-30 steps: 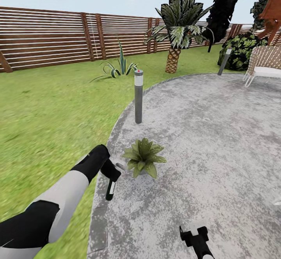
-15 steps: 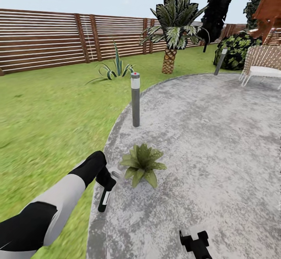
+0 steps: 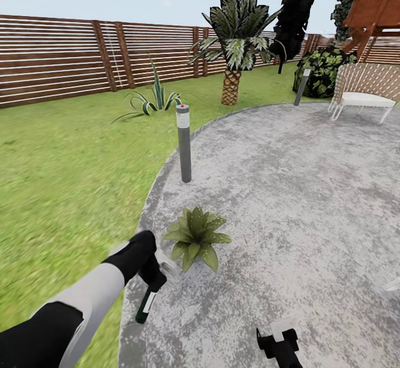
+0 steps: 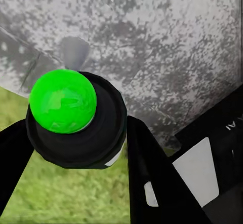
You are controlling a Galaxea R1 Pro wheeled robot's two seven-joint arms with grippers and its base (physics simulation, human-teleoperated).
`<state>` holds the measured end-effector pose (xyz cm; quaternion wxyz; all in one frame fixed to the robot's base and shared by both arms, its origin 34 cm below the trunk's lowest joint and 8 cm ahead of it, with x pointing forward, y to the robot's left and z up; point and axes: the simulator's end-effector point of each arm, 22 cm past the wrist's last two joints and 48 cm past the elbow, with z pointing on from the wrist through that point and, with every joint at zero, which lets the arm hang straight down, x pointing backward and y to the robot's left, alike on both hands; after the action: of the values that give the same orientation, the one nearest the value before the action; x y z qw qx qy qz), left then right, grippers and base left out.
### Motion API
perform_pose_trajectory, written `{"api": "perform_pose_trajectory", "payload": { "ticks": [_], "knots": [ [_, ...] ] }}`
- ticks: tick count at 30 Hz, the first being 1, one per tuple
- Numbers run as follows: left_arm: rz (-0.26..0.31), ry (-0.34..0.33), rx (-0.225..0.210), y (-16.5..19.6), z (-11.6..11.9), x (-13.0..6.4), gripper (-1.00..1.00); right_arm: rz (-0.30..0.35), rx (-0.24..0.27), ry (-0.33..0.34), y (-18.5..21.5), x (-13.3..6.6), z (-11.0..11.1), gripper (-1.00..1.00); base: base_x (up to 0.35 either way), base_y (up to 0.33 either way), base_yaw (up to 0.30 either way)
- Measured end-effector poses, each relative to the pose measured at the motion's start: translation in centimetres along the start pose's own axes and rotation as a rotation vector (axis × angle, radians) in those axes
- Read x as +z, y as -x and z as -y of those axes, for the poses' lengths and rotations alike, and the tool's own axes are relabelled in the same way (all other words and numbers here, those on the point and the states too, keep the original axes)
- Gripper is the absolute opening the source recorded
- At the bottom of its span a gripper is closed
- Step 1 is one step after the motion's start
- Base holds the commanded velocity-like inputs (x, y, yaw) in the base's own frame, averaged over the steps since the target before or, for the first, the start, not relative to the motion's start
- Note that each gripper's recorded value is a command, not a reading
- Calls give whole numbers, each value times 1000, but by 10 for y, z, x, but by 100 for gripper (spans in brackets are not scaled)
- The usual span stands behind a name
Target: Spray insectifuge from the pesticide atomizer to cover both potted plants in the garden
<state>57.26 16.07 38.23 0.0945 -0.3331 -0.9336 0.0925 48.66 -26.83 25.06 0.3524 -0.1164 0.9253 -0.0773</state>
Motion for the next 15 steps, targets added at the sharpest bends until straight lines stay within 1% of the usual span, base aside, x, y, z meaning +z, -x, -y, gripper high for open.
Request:
{"api": "perform_pose_trajectory", "payload": {
  "ticks": [6,12,15],
  "knots": [
    [19,-17,13,12,14,-2,-100,-12,-1,3,-9,-4,-2,100,0,0,0],
    [44,-49,56,34,48,-3,-100,-13,-2,1,-9,-4,0,100,0,0,0],
    [41,-55,65,35,54,-2,-100,-13,-1,0,-10,-4,0,100,0,0,0]
  ]
}}
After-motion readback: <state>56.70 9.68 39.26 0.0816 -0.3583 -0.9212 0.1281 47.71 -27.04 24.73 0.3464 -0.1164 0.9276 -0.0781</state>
